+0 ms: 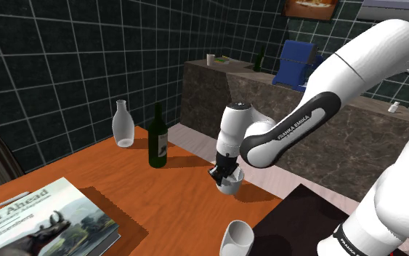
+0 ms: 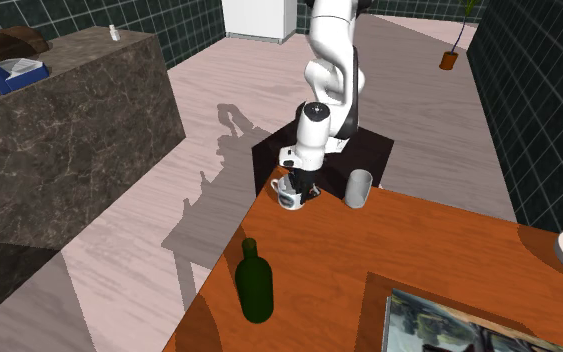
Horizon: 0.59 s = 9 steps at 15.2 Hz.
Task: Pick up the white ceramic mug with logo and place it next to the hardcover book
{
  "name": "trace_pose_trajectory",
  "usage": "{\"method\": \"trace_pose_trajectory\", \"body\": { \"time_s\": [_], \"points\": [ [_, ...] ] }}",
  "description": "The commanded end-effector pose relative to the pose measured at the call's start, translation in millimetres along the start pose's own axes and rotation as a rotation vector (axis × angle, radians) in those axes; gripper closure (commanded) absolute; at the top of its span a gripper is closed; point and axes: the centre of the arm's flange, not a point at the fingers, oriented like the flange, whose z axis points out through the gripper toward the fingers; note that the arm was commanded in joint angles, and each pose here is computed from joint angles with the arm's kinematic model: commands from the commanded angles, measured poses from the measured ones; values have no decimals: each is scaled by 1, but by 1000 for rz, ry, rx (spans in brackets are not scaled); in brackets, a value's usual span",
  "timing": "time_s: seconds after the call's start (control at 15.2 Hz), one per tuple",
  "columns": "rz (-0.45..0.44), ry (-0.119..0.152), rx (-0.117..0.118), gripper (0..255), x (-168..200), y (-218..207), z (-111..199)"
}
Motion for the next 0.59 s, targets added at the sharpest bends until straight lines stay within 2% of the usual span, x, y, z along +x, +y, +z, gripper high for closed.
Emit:
{"method": "trace_pose_trajectory", "body": {
  "time_s": [0.0, 0.53],
  "points": [
    [0, -1, 0, 255, 1, 1, -11],
    [0, -1, 0, 255, 3, 3, -53]
  ]
}}
